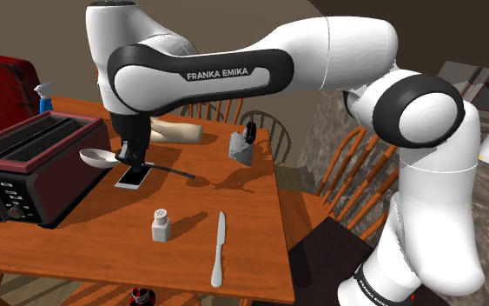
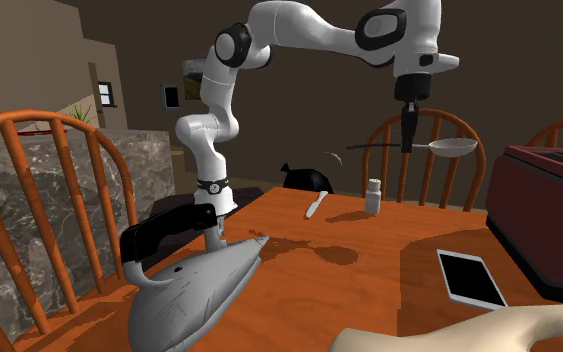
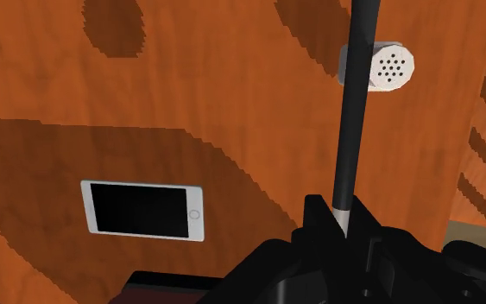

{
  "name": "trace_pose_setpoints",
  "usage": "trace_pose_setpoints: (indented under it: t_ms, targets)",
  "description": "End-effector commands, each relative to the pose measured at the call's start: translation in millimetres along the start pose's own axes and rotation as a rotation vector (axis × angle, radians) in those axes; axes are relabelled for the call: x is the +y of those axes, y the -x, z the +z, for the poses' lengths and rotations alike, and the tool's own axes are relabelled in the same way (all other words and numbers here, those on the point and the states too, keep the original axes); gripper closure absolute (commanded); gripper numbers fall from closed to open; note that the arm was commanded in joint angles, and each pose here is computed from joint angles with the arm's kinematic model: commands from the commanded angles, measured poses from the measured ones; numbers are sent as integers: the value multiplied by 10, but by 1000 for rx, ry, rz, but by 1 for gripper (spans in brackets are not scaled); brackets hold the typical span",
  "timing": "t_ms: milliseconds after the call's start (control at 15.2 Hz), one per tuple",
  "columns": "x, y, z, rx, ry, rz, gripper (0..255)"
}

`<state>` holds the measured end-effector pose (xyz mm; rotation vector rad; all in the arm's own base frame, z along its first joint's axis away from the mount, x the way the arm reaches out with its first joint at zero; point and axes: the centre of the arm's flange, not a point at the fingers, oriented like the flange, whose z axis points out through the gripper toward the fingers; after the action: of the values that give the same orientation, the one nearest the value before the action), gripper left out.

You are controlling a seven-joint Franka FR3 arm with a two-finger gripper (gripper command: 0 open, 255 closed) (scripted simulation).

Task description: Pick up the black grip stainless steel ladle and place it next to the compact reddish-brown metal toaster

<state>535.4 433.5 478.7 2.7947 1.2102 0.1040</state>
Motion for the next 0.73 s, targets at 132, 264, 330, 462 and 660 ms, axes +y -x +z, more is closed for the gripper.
trace_pose_setpoints:
  t_ms: [132, 264, 330, 462, 660]
  targets:
    - [-22, 3, 212, 1, 0, 0, 255]
    - [-34, 6, 317, 1, 0, 0, 255]
    - [-40, 7, 370, 1, 0, 0, 255]
    - [-52, 10, 475, 1, 0, 0, 255]
    - [-70, 14, 632, 1, 0, 0, 255]
